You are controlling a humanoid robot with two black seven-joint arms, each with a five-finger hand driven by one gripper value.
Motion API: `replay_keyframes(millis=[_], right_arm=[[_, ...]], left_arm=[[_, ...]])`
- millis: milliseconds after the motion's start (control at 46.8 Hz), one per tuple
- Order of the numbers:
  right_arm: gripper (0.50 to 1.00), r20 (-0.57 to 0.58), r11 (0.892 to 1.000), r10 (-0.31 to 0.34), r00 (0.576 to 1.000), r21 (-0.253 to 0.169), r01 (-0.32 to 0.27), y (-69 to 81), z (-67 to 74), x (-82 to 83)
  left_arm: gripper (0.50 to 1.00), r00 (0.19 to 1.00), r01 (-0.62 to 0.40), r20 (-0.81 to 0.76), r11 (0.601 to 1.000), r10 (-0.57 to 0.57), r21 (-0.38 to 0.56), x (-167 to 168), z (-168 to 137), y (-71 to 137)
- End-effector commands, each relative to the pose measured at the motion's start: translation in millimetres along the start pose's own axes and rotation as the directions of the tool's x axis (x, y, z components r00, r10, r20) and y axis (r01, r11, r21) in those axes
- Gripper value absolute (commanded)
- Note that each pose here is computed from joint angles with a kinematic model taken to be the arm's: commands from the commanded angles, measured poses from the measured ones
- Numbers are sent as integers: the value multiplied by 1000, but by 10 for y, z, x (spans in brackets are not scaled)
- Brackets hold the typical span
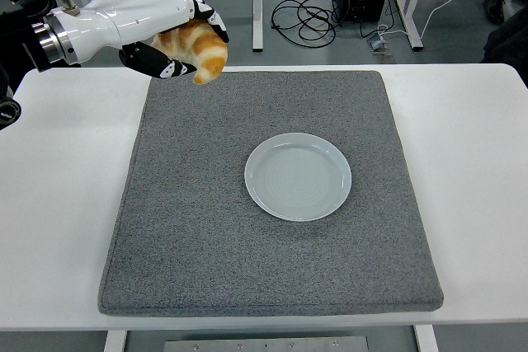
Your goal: Place the bread on the plate
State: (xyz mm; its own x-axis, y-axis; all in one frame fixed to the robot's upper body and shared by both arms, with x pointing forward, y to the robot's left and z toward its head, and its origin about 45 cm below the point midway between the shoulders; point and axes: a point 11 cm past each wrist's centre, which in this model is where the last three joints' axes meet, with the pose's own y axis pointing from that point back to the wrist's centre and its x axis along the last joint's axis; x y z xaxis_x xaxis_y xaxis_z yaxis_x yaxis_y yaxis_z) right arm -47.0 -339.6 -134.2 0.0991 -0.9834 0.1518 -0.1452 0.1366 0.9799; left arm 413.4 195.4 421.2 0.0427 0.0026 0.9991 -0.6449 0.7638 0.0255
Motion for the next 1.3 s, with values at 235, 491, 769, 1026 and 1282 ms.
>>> replay_keyframes(millis=[235,491,769,1026,1282], right_arm=[[1000,0,1000,0,1000,0,0,0,-1,0],[1000,-1,1000,0,1000,0,0,0,0,0],[1000,0,1000,0,1000,0,0,0,-1,0],[1000,0,1000,0,1000,0,0,0,-1,0],[1000,0,1000,0,1000,0,0,0,-1,0]], left_arm=[[500,999,32,-20,997,-34,-74,-240,258,-478],[500,993,113,35,977,-109,-183,-469,766,-1128],[500,992,122,1,964,-126,-237,-715,1213,-1605],[500,992,121,-7,969,-126,-217,-765,1182,-1657],[500,991,133,2,974,-134,-184,-1119,1076,-1592]])
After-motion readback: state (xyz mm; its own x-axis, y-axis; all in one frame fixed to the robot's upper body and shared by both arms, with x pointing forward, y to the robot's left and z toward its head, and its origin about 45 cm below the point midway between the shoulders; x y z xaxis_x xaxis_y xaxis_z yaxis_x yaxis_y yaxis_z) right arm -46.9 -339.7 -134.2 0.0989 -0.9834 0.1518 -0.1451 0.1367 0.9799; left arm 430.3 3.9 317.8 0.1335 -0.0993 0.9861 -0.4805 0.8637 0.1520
